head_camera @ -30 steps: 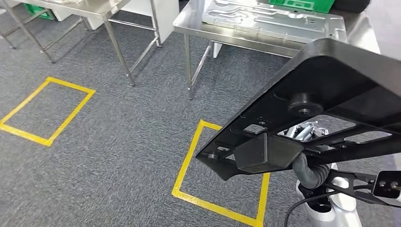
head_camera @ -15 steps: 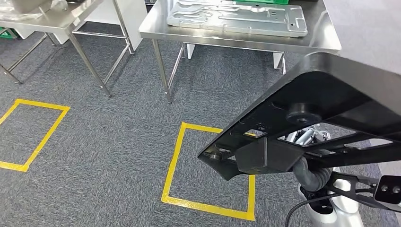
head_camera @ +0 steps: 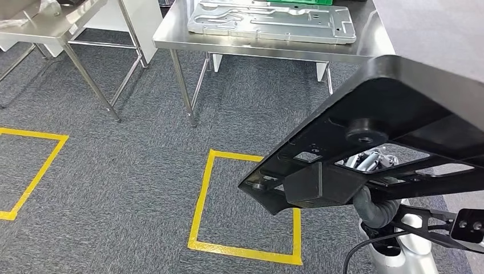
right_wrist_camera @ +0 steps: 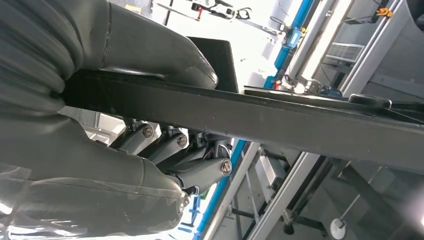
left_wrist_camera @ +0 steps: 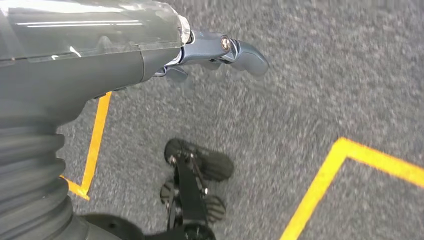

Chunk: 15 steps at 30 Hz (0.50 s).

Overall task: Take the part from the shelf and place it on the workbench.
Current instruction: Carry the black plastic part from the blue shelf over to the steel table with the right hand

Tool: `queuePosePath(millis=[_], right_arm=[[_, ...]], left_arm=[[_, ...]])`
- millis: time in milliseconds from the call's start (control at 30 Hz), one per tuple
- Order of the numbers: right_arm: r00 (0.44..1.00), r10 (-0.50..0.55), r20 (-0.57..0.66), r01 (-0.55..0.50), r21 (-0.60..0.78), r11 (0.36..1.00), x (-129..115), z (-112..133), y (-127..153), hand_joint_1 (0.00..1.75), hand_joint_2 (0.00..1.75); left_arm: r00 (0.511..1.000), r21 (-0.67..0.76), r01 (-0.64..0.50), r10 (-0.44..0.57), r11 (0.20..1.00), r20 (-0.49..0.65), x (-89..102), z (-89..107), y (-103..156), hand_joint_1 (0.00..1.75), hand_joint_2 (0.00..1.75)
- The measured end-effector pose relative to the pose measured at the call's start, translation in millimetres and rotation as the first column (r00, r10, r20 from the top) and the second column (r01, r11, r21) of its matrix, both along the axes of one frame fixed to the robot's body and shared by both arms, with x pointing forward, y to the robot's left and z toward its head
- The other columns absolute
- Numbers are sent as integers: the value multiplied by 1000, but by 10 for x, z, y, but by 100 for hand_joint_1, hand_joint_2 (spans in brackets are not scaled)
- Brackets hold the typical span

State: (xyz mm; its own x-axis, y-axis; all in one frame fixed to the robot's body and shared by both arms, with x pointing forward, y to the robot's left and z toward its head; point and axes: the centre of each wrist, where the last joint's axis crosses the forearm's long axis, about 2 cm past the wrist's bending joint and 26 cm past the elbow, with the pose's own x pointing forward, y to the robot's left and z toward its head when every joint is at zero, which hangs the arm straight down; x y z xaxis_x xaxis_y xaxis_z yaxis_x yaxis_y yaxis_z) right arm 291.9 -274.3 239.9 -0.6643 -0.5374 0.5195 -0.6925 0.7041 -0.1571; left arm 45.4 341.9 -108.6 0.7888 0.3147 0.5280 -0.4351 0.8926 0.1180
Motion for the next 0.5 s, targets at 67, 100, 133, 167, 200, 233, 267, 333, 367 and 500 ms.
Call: queuePosePath(millis=[67,100,133,167,200,233,267,333,367,500], right_arm=[[1000,-2,5,2,1,1000,11,17,0,175,175],[1000,-3,5,3,2,1000,14,20,0,175,175],[1000,-4,4,4,3,1000,17,18,-1,175,175],[1000,-5,1,5,3,1000,18,11,-1,175,175],[1000,-6,-3,6,4,1000,18,3,-1,175,175],[1000,-7,-5,7,4,1000,18,-2,-1,175,175],[1000,-7,-5,7,4,1000,20,-4,-1,175,175],[1000,-9,-5,9,4,1000,22,-2,-1,175,175],[1000,-9,-5,9,5,1000,22,-2,-1,175,175],[1000,-10,-5,10,5,1000,21,-4,-1,175,175]], left_arm=[[1000,-2,1,-1,1000,2,8,1,-2,0,175],[1000,-3,3,-3,1000,3,11,1,-3,0,175],[1000,-3,5,-5,1000,3,11,1,-3,0,175],[1000,-3,6,-6,1000,3,10,1,-3,0,175],[1000,-3,8,-8,1000,3,7,1,-3,0,175],[1000,-3,8,-8,1000,3,5,0,-4,0,175],[1000,-4,9,-9,1000,4,4,0,-5,0,175],[1000,-5,10,-10,1000,7,4,0,-8,0,175],[1000,-6,11,-11,1000,9,5,0,-8,0,175],[1000,-5,13,-13,1000,13,6,0,-6,0,175]])
